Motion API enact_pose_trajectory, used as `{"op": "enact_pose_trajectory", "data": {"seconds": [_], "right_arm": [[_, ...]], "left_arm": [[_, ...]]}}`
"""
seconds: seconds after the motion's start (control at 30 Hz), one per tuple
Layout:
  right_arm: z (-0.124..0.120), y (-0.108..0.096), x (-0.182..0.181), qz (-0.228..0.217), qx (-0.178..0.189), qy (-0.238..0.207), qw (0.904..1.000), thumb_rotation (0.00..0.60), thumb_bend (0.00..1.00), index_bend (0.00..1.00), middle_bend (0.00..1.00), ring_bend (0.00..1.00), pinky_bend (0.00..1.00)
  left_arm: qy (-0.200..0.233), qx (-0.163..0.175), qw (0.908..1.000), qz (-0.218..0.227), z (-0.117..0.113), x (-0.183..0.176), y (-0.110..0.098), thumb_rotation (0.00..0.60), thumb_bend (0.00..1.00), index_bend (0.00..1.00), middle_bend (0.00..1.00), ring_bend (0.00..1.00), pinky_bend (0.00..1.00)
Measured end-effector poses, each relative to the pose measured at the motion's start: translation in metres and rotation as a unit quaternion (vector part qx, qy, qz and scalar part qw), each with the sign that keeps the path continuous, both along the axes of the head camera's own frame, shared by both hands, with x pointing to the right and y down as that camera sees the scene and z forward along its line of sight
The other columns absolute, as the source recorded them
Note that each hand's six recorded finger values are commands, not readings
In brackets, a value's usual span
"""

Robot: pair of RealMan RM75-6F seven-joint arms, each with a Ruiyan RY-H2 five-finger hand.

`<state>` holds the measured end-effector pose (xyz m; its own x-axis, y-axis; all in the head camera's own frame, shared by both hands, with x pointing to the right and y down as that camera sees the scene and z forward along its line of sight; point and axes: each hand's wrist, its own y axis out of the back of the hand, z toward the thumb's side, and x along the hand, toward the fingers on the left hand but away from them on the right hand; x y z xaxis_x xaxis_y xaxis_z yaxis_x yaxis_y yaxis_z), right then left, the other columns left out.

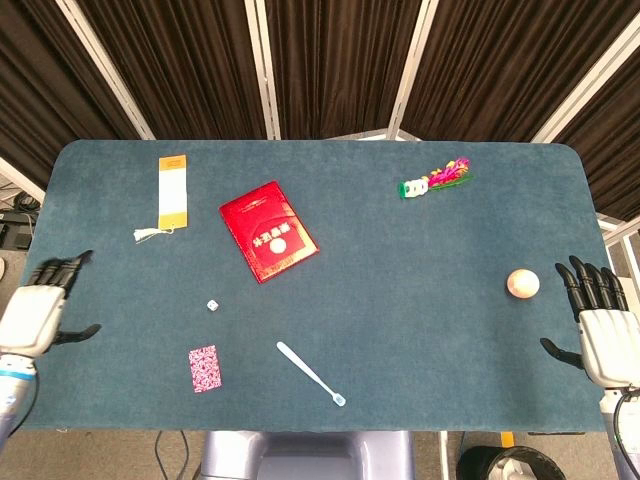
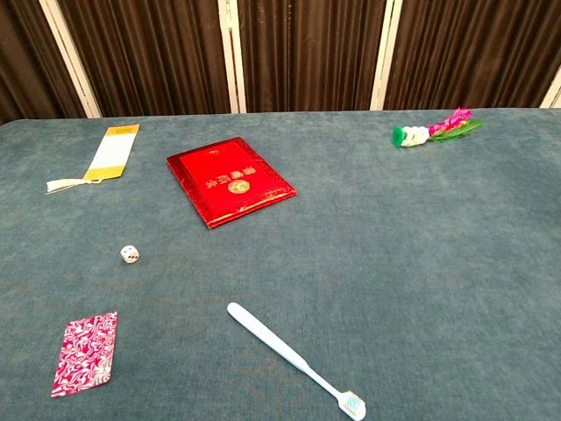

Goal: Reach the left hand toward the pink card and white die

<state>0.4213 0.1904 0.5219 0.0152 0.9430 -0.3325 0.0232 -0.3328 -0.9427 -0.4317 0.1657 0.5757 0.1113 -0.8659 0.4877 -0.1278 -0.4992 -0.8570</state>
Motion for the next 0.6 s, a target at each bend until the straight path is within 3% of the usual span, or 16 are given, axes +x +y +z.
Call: {"op": "enact_pose_trajectory", "data": {"seconds": [0.1, 0.17, 0.4, 0.6], "right_arm": [[0.000, 0.000, 0.001, 0.003, -0.001, 0.001, 1.0000, 0.600, 0.00, 0.00, 0.00, 0.00, 0.00], [0.001, -0.001, 0.002, 0.004, -0.002, 0.002, 1.0000, 0.600, 0.00, 0.00, 0.00, 0.00, 0.00], [0.006, -0.003, 0.001, 0.004, -0.008, 0.006, 0.9999, 0.600, 0.00, 0.00, 0.00, 0.00, 0.00], [0.013, -0.006, 0.001, 0.005, -0.016, 0.011, 0.9998, 0.600, 0.00, 0.00, 0.00, 0.00, 0.00]], "left_arm": [[-0.001, -0.011, 0.9999, 0.011, 0.012, 0.018, -0.002, 0.600, 0.61, 0.00, 0.98, 0.97, 1.00], [0.000, -0.033, 0.9993, 0.018, 0.024, 0.031, -0.001, 0.600, 0.70, 0.00, 0.98, 0.98, 1.00], [0.031, -0.149, 0.9877, 0.034, 0.069, 0.075, 0.013, 0.600, 0.73, 0.00, 0.98, 0.98, 1.00], [0.041, -0.203, 0.9774, 0.044, 0.098, 0.094, 0.032, 0.600, 0.75, 0.00, 0.98, 0.98, 1.00]]}}
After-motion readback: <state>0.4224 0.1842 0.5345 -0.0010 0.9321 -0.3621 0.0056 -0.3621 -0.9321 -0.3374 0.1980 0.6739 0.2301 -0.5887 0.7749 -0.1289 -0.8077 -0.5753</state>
